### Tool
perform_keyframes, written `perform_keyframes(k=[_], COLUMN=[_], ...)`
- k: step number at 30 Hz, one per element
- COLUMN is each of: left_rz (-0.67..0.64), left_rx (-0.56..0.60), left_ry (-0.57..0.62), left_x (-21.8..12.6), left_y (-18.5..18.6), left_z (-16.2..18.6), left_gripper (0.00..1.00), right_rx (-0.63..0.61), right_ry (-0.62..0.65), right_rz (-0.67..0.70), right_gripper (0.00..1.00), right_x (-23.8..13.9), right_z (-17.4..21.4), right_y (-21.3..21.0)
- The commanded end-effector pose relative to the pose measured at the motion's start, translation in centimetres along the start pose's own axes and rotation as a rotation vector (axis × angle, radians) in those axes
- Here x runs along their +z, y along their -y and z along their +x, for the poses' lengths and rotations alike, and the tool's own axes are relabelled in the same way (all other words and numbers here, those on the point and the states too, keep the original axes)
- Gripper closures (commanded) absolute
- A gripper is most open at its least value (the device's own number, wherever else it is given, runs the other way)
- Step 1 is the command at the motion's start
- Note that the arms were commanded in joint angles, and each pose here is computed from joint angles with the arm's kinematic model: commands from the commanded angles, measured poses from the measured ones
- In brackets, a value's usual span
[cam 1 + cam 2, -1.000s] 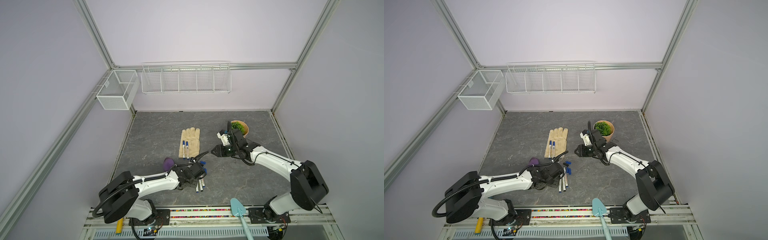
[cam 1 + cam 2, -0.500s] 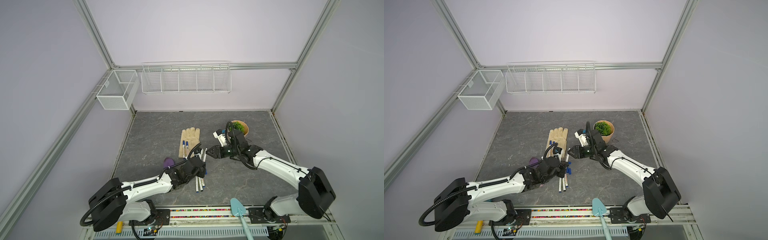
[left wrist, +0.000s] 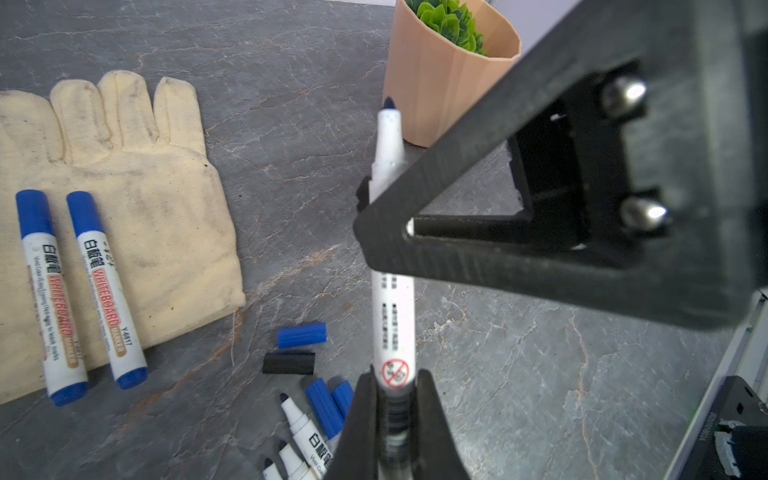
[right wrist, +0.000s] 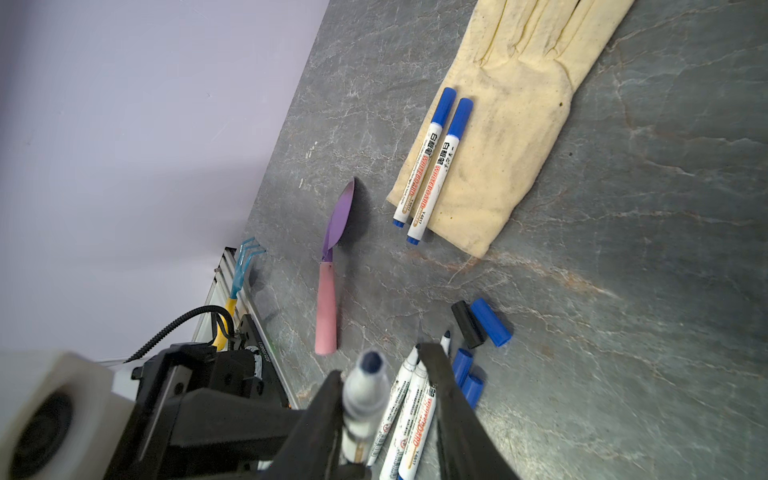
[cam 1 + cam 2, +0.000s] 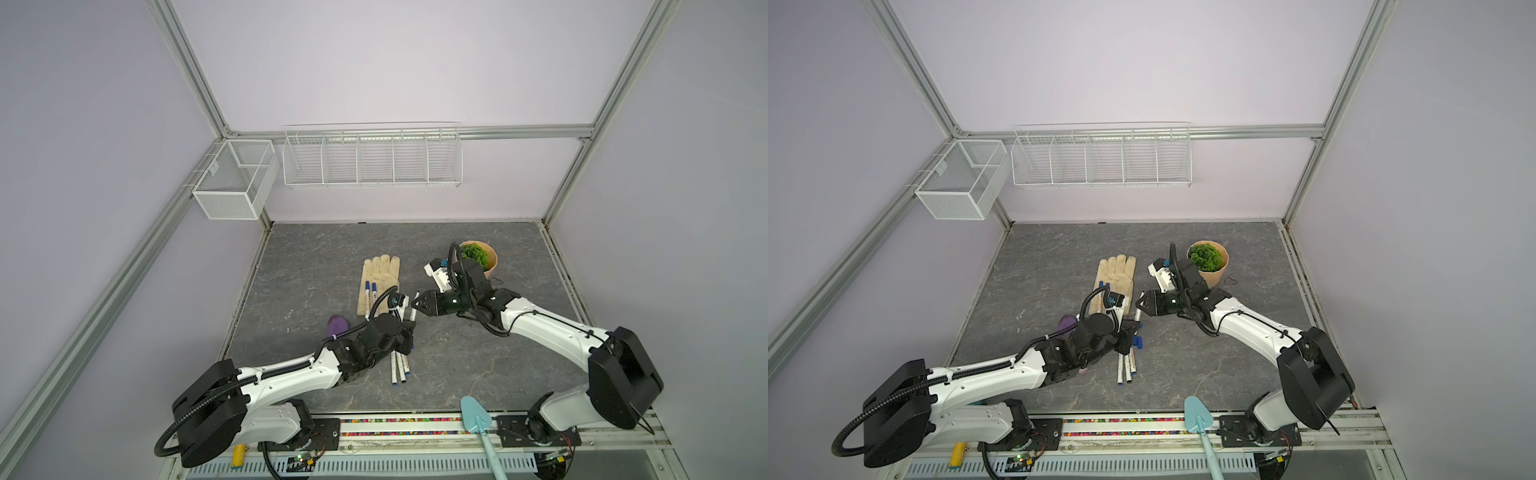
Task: Insert the pens into the pen caps
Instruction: 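Lower the right gripper onto the loose blue caps and grasp one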
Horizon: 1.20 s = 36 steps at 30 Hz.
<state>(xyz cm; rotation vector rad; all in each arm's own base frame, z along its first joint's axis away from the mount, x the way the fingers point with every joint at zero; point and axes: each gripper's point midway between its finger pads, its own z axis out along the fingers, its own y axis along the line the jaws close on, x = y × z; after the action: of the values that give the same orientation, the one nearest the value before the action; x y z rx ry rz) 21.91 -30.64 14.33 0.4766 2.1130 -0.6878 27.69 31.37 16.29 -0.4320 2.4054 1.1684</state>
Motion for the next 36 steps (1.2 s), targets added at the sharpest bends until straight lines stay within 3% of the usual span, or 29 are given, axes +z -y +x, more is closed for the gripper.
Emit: perform_keyframes(k=[1, 6, 9, 12, 15, 36], left_rz=[0.026, 0.023, 0.008, -0.018, -0.032, -0.063], left_rx=[0.013, 0.011, 0.005, -0.002, -0.005, -0.009], left_ry=[0.019, 0.023, 0.022, 0.021, 0.021, 0.028], left_x=[-0.1, -0.2, -0.1, 0.0, 0.2, 1.0], left_y=[0.4, 0.3, 0.0, -0.4, -0.6, -1.2], left_z=[-0.5, -0.5, -0.4, -0.3, -0.2, -0.3], left_gripper=[1.0, 1.0, 1.0, 0.82, 0.71, 0.74], right_rx=[0.005, 0.011, 0.008, 0.007, 0.002, -0.042], right_ry=[-0.002, -0.01, -0.012, -0.014, -0.013, -0.057], right_rz=[-0.047, -0.054, -0.056, -0.059, -0.071, -0.164], right_gripper=[0.69, 0.83, 0.86, 0.87, 0.88, 0.89], right_x=[0.4, 0.5, 0.4, 0.3, 0.3, 0.1], right_z=[-0.4, 0.0, 0.2, 0.3, 0.2, 0.7], right_y=[-1.0, -0.8, -0.9, -1.0, -1.2, -3.2])
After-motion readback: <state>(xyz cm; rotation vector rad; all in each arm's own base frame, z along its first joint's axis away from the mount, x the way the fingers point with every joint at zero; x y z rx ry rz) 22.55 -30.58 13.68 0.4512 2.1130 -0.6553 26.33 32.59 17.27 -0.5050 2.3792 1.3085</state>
